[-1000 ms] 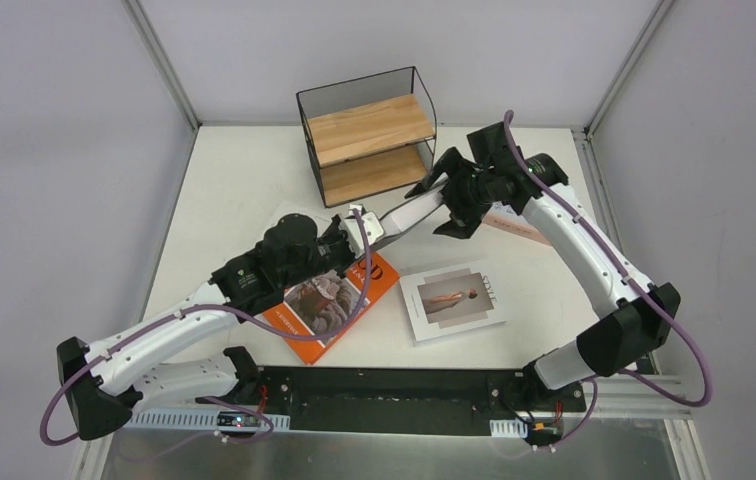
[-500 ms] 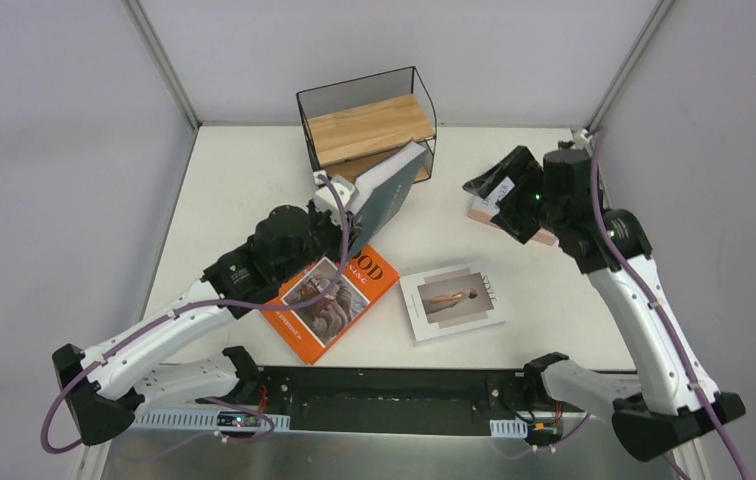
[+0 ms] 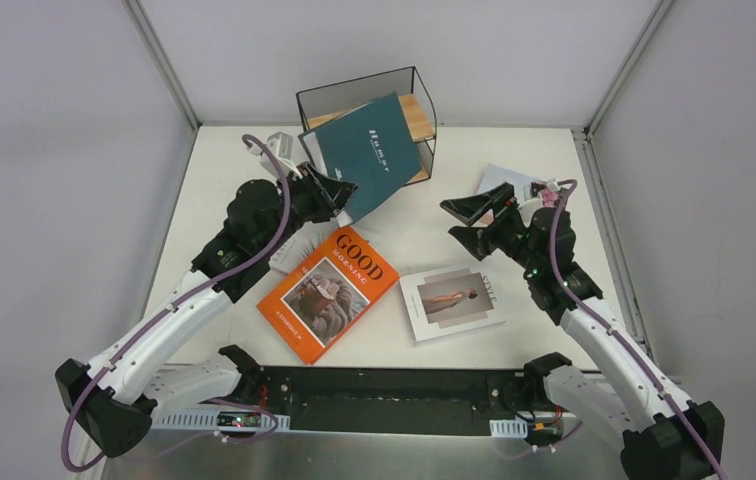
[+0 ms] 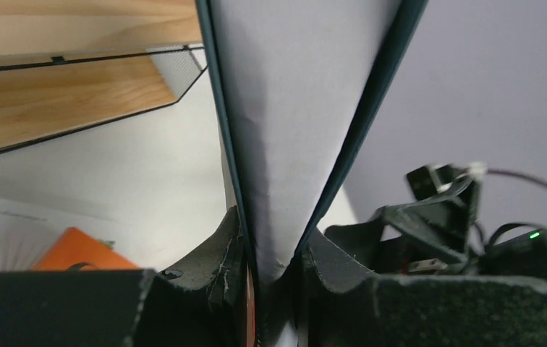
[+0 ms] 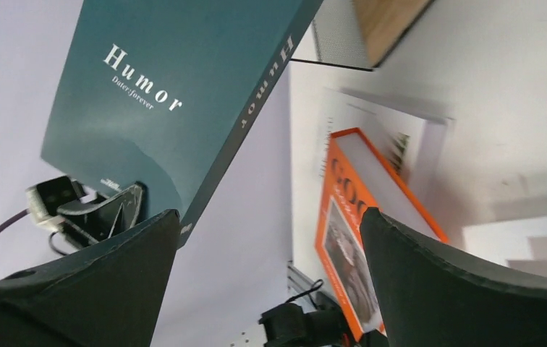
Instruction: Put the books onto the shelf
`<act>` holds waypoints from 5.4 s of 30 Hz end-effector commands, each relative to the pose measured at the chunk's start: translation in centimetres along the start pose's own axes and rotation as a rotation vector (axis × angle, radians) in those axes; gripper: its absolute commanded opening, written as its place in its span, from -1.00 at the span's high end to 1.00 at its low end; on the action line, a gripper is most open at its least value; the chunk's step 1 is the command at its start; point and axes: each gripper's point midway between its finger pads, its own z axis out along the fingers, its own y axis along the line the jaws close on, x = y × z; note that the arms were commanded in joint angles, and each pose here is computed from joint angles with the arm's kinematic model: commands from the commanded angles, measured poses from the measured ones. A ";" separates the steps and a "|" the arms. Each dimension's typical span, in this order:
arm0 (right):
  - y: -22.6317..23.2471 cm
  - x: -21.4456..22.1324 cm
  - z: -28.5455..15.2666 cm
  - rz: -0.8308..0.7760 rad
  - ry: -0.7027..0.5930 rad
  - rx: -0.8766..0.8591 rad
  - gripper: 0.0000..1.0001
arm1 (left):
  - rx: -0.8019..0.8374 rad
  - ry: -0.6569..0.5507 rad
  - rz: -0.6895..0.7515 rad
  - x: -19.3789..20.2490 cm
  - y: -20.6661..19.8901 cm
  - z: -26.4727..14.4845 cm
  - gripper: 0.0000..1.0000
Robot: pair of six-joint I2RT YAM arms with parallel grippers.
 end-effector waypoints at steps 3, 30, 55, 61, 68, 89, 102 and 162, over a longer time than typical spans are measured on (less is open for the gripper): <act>9.0 -0.4 -0.8 0.039 0.025 -0.446 -0.99 | 0.214 -0.184 -0.351 -5.9 -4.9 -0.5 1.00; 15.0 -1.2 4.9 0.120 0.017 -0.735 -0.85 | 0.431 -0.124 -0.635 -4.9 -7.1 0.6 1.00; 12.8 -3.1 6.8 0.132 -0.056 -0.633 0.34 | 0.319 -0.146 -0.556 -4.1 -4.8 -0.7 -0.98; 9.0 -6.3 4.9 0.085 -0.149 -0.492 0.37 | 0.065 -0.250 -0.345 -6.1 -0.9 -3.6 -0.98; 4.4 -5.9 2.1 -0.027 -0.185 -0.250 0.46 | -0.411 -0.180 0.027 -8.8 5.8 -4.8 -0.98; 5.0 -4.7 -2.0 -0.082 -0.180 -0.221 0.55 | -0.429 0.190 0.065 -7.3 13.6 11.6 -0.98; 4.5 -4.5 -3.0 -0.080 -0.191 -0.209 0.58 | -0.249 0.306 0.004 -3.3 12.3 15.6 -0.92; 4.0 -5.7 14.7 0.139 -0.024 -0.326 0.89 | -0.238 0.091 0.077 -2.8 6.3 -5.7 -0.98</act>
